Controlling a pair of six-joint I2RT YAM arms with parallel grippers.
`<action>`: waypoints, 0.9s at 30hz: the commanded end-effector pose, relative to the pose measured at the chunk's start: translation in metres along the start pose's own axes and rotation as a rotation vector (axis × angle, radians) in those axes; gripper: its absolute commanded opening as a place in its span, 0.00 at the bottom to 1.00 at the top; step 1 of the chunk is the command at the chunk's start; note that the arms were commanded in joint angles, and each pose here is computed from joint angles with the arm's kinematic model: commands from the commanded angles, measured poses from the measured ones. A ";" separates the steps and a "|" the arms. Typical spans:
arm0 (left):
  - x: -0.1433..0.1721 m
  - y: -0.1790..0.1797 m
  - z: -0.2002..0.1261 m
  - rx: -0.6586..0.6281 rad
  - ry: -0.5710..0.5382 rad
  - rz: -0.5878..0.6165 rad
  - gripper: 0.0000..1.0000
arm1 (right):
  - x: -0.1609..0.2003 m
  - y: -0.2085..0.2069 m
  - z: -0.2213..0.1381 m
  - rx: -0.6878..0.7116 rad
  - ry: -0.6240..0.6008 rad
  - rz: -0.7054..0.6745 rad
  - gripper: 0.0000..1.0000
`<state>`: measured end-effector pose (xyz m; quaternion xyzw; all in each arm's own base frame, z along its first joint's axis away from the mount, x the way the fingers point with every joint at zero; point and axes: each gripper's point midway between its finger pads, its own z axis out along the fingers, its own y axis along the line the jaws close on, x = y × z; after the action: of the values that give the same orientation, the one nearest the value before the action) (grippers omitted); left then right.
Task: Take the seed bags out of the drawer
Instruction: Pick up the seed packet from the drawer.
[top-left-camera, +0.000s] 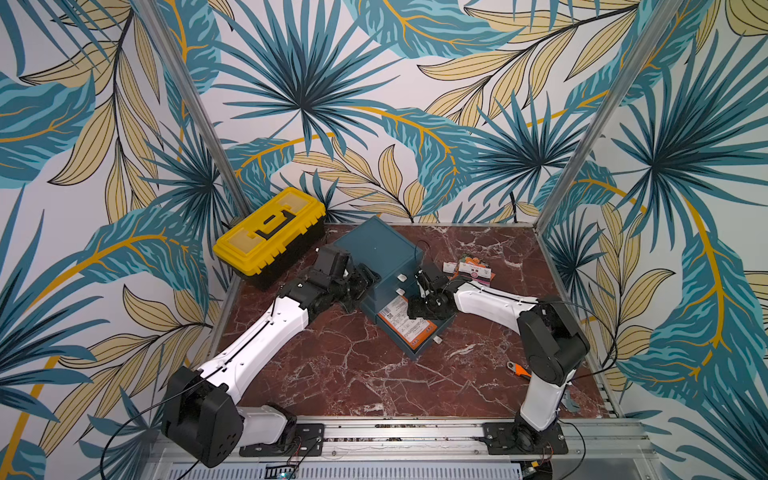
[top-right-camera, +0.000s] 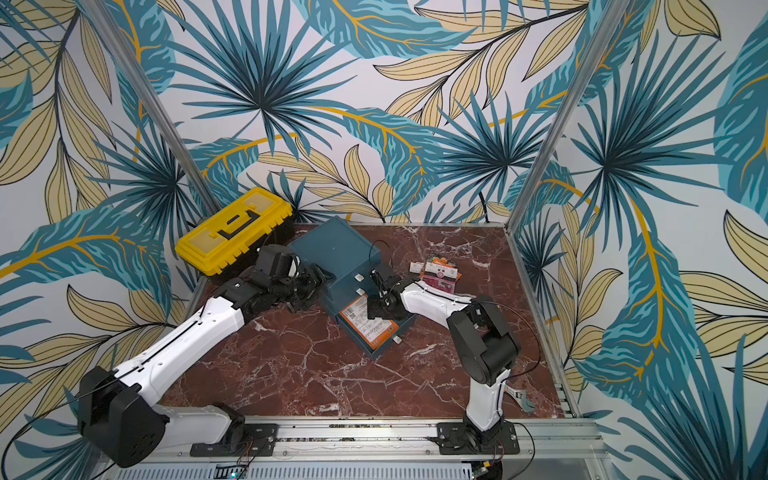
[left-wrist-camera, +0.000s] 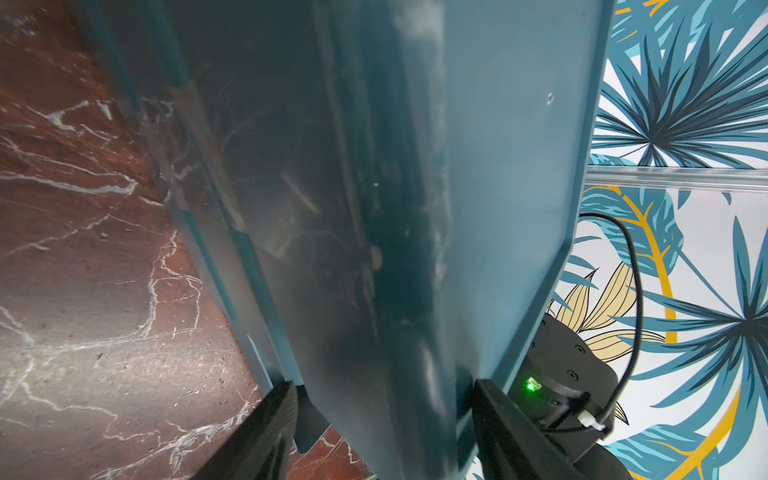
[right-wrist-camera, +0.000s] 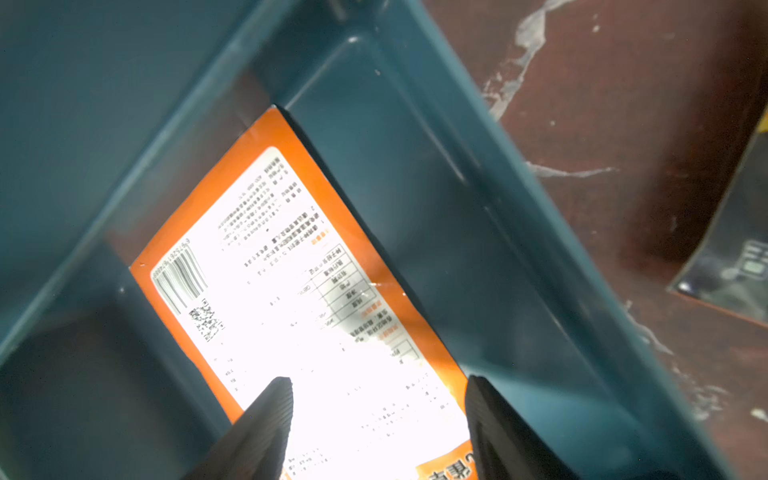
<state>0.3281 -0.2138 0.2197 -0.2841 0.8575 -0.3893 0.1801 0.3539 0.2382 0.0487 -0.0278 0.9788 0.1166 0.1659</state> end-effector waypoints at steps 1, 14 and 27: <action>0.003 0.004 -0.004 -0.005 0.003 0.004 0.71 | 0.004 -0.006 0.008 0.036 0.037 -0.039 0.70; 0.000 0.003 -0.006 -0.003 0.001 0.001 0.71 | 0.021 -0.006 0.031 0.022 0.121 -0.021 0.70; 0.000 0.003 -0.005 -0.002 -0.001 0.000 0.71 | 0.046 0.024 0.038 -0.179 0.221 0.086 0.53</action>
<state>0.3291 -0.2120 0.2197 -0.2864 0.8568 -0.3888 0.1809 0.3461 0.2606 0.0307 -0.0132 0.9771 0.1829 0.1079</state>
